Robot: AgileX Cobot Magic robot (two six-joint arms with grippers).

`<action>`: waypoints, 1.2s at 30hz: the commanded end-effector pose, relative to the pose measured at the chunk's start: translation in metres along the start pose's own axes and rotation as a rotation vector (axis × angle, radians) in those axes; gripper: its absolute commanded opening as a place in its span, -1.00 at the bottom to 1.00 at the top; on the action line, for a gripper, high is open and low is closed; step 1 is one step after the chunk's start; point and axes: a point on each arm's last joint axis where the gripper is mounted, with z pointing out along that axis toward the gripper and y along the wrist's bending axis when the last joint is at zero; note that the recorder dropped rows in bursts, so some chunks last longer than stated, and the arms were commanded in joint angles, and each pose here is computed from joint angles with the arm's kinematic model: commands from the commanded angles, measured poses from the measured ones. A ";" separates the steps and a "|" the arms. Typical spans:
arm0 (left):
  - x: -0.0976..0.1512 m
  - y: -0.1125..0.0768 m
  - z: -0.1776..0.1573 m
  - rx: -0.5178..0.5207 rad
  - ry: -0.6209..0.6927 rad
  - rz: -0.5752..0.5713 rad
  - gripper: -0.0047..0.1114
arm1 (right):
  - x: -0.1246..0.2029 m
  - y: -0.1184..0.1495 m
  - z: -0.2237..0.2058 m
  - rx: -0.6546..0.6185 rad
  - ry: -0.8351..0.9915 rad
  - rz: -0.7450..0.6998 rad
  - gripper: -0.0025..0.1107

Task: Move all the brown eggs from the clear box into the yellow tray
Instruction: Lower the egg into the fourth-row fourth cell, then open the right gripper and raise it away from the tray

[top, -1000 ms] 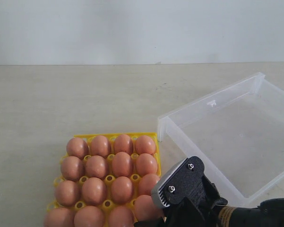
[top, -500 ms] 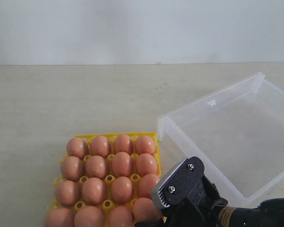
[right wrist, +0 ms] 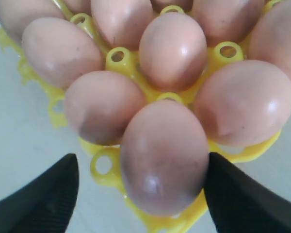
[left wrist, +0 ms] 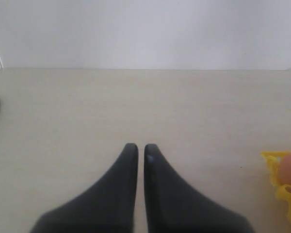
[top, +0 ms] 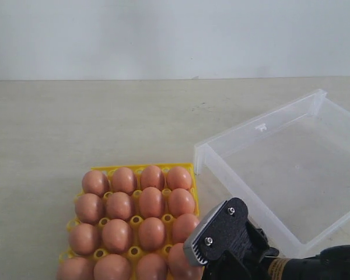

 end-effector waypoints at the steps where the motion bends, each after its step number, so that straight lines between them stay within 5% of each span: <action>1: -0.001 0.000 0.000 -0.002 -0.008 0.002 -0.85 | 0.004 -0.001 0.000 0.012 0.047 -0.007 0.23; 14: -0.001 0.000 0.000 -0.002 -0.008 0.002 -0.85 | -0.001 -0.002 -0.008 0.031 0.041 -0.087 0.24; 26: -0.001 0.000 0.000 -0.002 -0.008 0.002 -0.85 | -0.016 -0.016 -0.024 0.215 -0.049 -0.120 0.24; 31: -0.001 0.000 0.000 -0.002 -0.008 0.002 -0.85 | -0.036 -0.017 -0.038 0.253 -0.228 -0.088 0.22; 34: -0.001 0.000 0.000 -0.002 -0.008 0.002 -0.85 | -0.056 -0.023 -0.062 0.324 -0.436 0.023 -0.03; 36: -0.001 0.000 0.000 -0.002 -0.008 0.002 -0.85 | -0.067 -0.026 -0.085 0.377 -0.547 0.065 -0.44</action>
